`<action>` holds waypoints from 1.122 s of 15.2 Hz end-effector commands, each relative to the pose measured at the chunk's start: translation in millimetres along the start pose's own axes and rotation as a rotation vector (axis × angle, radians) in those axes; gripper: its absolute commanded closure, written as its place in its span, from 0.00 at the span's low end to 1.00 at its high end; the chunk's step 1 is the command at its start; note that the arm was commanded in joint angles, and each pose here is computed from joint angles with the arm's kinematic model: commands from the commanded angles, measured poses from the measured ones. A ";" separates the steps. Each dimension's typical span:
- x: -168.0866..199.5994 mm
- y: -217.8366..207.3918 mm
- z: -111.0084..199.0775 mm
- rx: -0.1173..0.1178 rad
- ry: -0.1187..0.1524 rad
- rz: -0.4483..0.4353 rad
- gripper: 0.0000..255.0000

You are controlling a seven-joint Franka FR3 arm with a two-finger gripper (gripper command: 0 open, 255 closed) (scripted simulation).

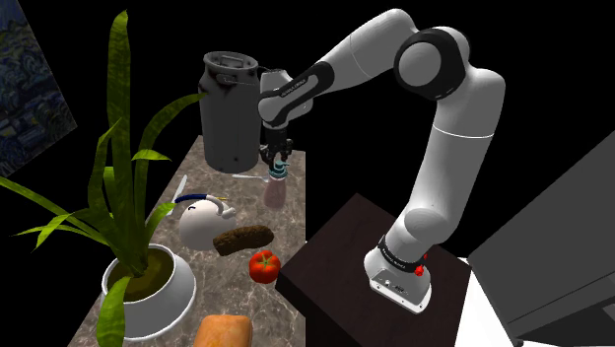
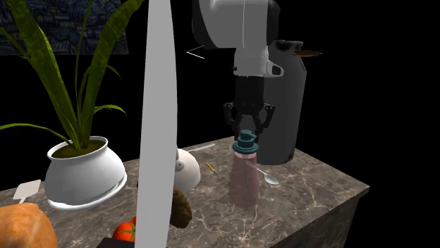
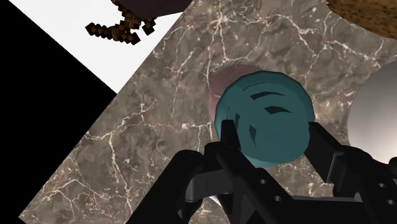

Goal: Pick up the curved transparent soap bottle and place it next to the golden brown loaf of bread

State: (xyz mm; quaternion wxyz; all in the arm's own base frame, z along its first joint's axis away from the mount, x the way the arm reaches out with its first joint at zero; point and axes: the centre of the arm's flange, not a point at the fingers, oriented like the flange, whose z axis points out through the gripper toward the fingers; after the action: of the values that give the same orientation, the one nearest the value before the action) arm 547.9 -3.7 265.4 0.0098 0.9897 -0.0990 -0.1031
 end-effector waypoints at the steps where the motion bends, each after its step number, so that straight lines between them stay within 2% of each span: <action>1: -2.0 1.0 -10.9 0.000 0.000 0.000 1.00; 17: -19.1 4.4 -93.6 0.000 0.000 0.000 1.00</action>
State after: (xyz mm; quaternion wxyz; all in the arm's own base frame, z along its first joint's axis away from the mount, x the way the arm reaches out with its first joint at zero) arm 548.4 -4.2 355.1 0.0099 0.9897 -0.0990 -0.1030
